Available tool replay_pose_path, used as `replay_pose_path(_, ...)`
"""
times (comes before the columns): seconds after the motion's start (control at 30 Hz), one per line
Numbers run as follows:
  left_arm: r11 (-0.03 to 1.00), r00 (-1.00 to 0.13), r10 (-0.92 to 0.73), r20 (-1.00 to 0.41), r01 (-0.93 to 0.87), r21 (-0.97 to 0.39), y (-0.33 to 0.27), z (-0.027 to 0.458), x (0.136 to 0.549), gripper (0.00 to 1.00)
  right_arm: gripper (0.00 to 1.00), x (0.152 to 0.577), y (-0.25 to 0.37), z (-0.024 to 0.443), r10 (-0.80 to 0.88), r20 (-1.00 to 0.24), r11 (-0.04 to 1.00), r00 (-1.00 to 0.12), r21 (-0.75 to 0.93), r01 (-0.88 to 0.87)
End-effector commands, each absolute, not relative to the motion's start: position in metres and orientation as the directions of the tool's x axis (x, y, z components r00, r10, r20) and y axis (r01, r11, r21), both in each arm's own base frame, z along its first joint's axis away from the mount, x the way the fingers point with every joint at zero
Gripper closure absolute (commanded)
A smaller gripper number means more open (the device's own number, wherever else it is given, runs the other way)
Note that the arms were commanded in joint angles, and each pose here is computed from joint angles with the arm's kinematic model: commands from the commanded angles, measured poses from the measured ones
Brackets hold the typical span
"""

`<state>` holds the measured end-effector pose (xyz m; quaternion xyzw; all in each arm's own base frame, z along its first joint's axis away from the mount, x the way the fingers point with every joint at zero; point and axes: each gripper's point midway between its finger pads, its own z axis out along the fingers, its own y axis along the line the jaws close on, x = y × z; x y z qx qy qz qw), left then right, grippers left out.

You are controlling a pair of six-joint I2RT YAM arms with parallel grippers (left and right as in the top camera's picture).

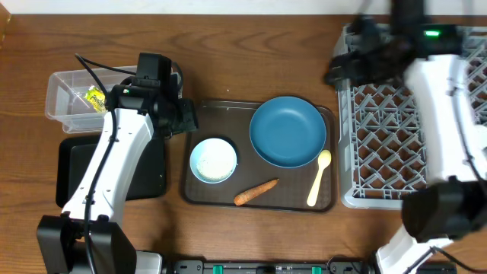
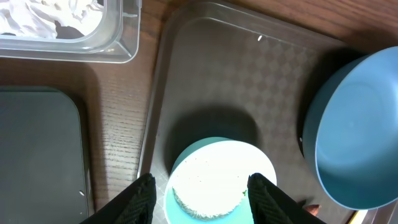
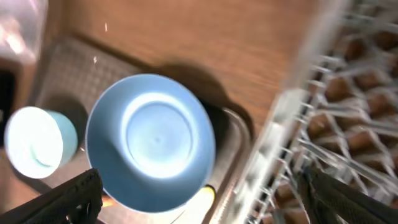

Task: Sort waste into correct bins and load items into the dishwasher rack
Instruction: 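Reach the right gripper to the blue plate rim and grasp it, then lift the blue plate and carry it right over the rack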

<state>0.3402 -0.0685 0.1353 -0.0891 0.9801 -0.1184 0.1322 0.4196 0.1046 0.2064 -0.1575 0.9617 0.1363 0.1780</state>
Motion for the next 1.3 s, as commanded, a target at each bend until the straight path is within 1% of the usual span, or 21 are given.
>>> replay_pose_path(0.0, 0.961, -0.949, -0.194, -0.247, -0.132, -0.244, -0.066, 0.137, 0.341, 0.5, 0.01, 0.426, 0.113, 0.168, -0.288, -0.292, 0.945, -0.912, 0.067, -0.32)
replay_pose_path(0.17, 0.961, -0.949, -0.193, -0.247, -0.132, -0.244, -0.066, 0.137, 0.341, 0.5, 0.01, 0.433, 0.117, 0.12, -0.242, -0.195, 0.97, -0.951, -0.056, -0.236)
replay_pose_path(0.33, 0.961, -0.949, -0.193, -0.247, -0.132, -0.244, -0.066, 0.137, 0.341, 0.5, 0.01, 0.431, 0.12, 0.079, -0.222, -0.105, 0.975, -0.969, -0.053, -0.218)
replay_pose_path(0.43, 0.961, -0.949, -0.194, -0.247, -0.132, -0.244, -0.066, 0.137, 0.341, 0.49, 0.02, 0.421, 0.131, 0.059, -0.224, -0.034, 0.974, -0.974, 0.021, -0.225)
replay_pose_path(0.5, 0.961, -0.95, -0.193, -0.247, -0.132, -0.244, -0.066, 0.137, 0.341, 0.49, 0.06, 0.413, 0.142, 0.05, -0.247, 0.005, 0.965, -0.969, 0.09, -0.245)
replay_pose_path(0.57, 0.961, -0.949, -0.194, -0.248, -0.132, -0.244, -0.066, 0.137, 0.341, 0.5, 0.09, 0.407, 0.147, 0.043, -0.261, 0.034, 0.96, -0.965, 0.115, -0.255)
replay_pose_path(0.67, 0.961, -0.95, -0.193, -0.247, -0.132, -0.244, -0.066, 0.137, 0.341, 0.5, 0.18, 0.399, 0.148, 0.031, -0.268, 0.084, 0.96, -0.96, 0.109, -0.258)
replay_pose_path(0.73, 0.961, -0.949, -0.194, -0.247, -0.132, -0.244, -0.066, 0.137, 0.341, 0.5, 0.26, 0.396, 0.148, 0.025, -0.266, 0.106, 0.961, -0.958, 0.107, -0.255)
replay_pose_path(0.9, 0.961, -0.95, -0.193, -0.247, -0.132, -0.244, -0.066, 0.137, 0.341, 0.5, 0.48, 0.395, 0.145, 0.019, -0.261, 0.121, 0.963, -0.958, 0.094, -0.251)
replay_pose_path(0.93, 0.961, -0.95, -0.193, -0.247, -0.132, -0.244, -0.066, 0.137, 0.341, 0.49, 0.49, 0.395, 0.144, 0.02, -0.261, 0.12, 0.964, -0.958, 0.086, -0.252)
replay_pose_path(1.07, 0.961, -0.95, -0.193, -0.247, -0.132, -0.244, -0.066, 0.137, 0.341, 0.5, 0.81, 0.396, 0.138, 0.02, -0.259, 0.122, 0.966, -0.958, 0.061, -0.253)
replay_pose_path(1.1, 0.961, -0.95, -0.193, -0.247, -0.132, -0.244, -0.066, 0.137, 0.341, 0.5, 0.85, 0.397, 0.137, 0.02, -0.256, 0.122, 0.966, -0.959, 0.061, -0.25)
replay_pose_path(1.27, 0.961, -0.95, -0.193, -0.247, -0.132, -0.244, -0.066, 0.137, 0.341, 0.5, 0.94, 0.397, 0.13, 0.02, -0.242, 0.13, 0.97, -0.962, 0.061, -0.235)
